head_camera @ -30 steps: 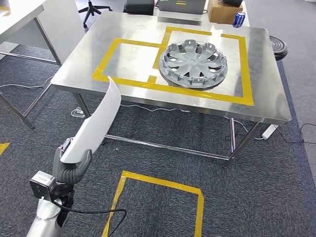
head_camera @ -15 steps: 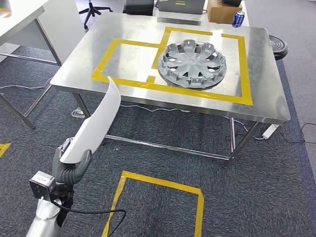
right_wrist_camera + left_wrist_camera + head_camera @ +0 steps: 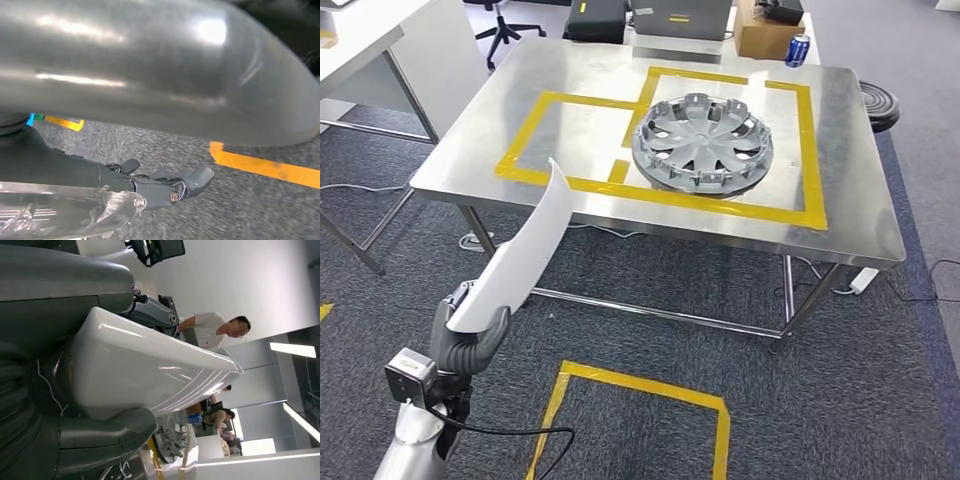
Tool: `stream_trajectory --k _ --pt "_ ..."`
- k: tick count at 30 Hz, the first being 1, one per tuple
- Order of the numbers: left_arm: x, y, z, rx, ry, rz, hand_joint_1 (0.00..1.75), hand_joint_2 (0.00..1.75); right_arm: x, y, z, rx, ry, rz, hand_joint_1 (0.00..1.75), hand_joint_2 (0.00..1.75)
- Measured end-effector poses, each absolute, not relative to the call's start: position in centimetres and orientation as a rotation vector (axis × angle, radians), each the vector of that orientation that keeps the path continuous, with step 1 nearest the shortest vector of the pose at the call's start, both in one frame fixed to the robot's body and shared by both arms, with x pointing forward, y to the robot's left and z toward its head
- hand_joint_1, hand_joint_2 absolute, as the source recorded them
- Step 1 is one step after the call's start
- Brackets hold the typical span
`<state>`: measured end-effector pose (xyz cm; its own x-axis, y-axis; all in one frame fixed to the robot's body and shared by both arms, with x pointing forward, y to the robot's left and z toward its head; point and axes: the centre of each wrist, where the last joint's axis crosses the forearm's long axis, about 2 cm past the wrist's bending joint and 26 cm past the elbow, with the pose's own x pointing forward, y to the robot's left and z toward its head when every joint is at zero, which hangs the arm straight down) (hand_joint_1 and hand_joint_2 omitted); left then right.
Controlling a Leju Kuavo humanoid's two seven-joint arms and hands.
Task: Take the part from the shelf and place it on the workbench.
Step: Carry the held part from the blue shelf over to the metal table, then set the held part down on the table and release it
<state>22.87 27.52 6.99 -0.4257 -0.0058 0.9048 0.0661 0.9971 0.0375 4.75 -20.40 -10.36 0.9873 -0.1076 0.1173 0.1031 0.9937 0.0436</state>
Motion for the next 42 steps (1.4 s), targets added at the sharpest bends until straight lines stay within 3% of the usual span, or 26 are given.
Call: stream_trajectory --k 32,42 --pt "23.2 27.2 7.2 -0.022 -1.996 -0.047 1.75 1.75 5.2 -20.3 -10.3 0.036 -0.126 -0.104 0.00 0.00" --pt "24.8 27.3 8.0 0.343 -2.023 -0.236 1.75 1.75 5.4 -20.2 -10.2 0.037 -0.127 -0.083 0.00 0.00"
